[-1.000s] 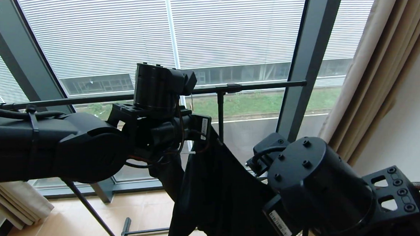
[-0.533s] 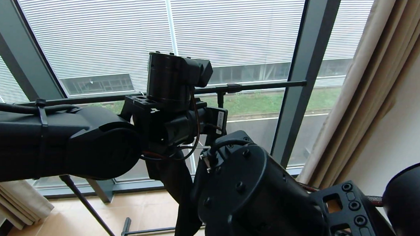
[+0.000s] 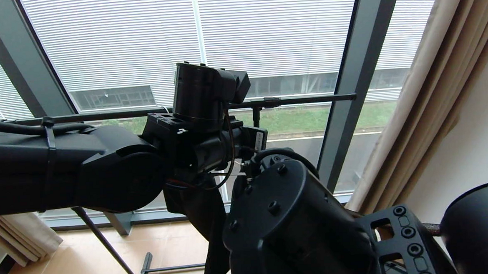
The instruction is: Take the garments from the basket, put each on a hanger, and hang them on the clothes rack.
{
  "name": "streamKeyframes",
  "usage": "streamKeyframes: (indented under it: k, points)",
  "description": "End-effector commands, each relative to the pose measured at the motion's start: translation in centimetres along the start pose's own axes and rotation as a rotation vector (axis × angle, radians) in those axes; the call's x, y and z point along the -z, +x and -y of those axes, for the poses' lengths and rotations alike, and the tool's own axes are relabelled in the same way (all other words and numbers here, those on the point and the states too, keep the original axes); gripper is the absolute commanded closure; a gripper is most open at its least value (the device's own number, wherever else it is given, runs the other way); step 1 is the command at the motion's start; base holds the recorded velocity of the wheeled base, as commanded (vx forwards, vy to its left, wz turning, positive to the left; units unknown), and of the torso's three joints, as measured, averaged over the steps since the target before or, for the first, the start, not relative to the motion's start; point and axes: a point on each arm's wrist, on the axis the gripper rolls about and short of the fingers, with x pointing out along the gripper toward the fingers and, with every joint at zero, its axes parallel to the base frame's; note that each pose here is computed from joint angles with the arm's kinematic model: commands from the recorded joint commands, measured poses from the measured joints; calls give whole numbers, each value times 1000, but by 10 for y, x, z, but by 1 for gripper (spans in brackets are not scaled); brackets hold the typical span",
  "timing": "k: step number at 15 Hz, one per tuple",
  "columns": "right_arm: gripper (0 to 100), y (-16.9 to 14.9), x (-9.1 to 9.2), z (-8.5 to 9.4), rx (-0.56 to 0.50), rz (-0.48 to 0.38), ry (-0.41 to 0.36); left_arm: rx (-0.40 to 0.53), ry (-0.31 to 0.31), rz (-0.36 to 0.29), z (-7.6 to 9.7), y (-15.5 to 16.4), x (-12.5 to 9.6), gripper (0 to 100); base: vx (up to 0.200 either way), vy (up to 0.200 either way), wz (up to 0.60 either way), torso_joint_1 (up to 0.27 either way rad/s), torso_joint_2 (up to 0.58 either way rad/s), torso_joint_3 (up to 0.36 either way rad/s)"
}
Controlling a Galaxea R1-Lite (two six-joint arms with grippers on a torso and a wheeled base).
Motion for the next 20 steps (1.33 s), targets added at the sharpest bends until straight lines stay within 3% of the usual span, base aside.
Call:
streamKeyframes:
  k: [1,2,3,4,5,7,9,12,13,16,18,20]
  points:
    - [100,-6,-2,25,47,-3,-10,-4,0,0,-3,-7,0,100,0,0,0,0,0,0]
    - [100,0,-1,55,137,-19,-23,-15,-1,-6,-9,-13,0,100,0,0,0,0,0,0]
    - [100,10,-5,72,206,-23,-21,-22,7,-25,-11,-18,1,100,0,0,0,0,0,0]
    - [100,13,-8,78,228,-23,-17,-23,10,-36,-11,-20,1,100,0,0,0,0,0,0]
    - [100,28,-20,100,311,-24,0,-26,20,-73,-14,-33,-1,100,0,0,0,0,0,0]
    - [100,44,-35,111,352,-6,19,-26,52,-106,-18,-47,-2,100,0,0,0,0,0,0]
    - [100,71,-57,113,371,42,50,-26,90,-165,-20,-61,6,100,0,0,0,0,0,0]
    - [100,91,-78,101,357,86,78,-1,125,-247,-14,-72,23,100,0,0,0,0,0,0]
    - [100,101,-91,93,341,116,93,28,156,-308,-6,-76,40,100,0,0,0,0,0,0]
    - [100,122,-106,80,319,149,96,124,212,-371,23,-84,64,100,0,0,0,0,0,0]
    - [100,126,-108,78,313,155,100,143,203,-377,29,-85,66,100,0,0,0,0,0,0]
    - [100,140,-116,67,248,158,111,201,119,-380,35,-88,64,100,0,0,0,0,0,0]
